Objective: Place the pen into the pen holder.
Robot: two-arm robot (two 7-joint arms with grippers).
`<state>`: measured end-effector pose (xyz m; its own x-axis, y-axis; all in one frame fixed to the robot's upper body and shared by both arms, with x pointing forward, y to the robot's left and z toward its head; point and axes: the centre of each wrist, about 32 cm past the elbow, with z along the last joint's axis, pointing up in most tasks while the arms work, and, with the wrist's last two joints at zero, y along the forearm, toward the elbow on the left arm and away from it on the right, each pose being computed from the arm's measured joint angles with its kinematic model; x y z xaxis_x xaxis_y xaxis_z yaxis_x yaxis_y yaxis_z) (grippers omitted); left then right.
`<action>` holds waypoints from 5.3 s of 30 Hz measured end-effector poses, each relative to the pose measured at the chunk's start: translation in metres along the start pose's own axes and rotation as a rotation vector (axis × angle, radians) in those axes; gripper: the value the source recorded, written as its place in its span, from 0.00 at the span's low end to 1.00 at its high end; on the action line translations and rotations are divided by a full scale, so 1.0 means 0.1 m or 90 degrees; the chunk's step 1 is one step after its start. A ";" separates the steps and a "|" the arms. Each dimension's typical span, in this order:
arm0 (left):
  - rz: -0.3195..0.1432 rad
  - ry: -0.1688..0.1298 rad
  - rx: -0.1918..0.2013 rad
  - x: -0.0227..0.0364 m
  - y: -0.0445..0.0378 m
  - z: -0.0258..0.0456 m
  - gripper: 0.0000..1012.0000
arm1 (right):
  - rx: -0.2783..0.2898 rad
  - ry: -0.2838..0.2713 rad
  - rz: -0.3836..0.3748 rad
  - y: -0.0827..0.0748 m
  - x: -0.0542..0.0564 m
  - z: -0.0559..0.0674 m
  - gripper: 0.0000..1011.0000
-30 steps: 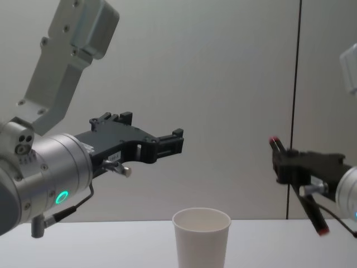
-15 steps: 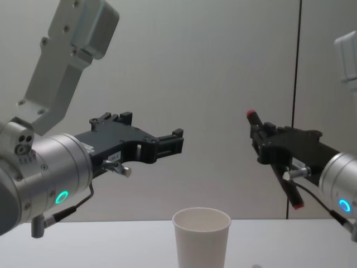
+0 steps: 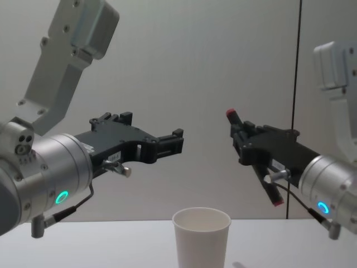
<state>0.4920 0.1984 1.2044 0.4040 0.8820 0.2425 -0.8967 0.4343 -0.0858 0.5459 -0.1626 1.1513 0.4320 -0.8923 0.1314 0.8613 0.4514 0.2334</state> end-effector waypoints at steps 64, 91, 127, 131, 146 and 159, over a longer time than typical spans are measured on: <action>0.000 0.000 0.000 0.000 0.000 0.000 0.99 | 0.020 0.029 0.066 0.61 -0.25 -0.43 0.18; 0.000 0.000 0.000 0.000 0.000 0.000 0.99 | -0.002 0.016 0.073 0.71 -0.30 -0.53 0.24; 0.000 0.000 0.000 0.000 0.000 0.000 0.99 | 0.011 0.029 0.043 0.63 -0.23 -0.45 0.99; 0.000 0.000 0.000 0.000 0.000 0.000 0.99 | 0.009 0.032 0.019 0.59 -0.21 -0.40 0.99; 0.000 0.000 0.000 0.000 0.000 0.000 0.99 | -0.017 0.046 -0.106 0.30 -0.07 -0.15 0.99; 0.000 0.000 0.000 0.000 0.000 0.000 0.99 | -0.053 0.059 -0.178 -0.12 0.02 0.07 0.99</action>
<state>0.4920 0.1984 1.2044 0.4040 0.8821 0.2424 -0.8967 0.4343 -0.0859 0.5347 -0.1695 1.1553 0.1942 -0.9808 -0.0157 0.9675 0.1888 0.1684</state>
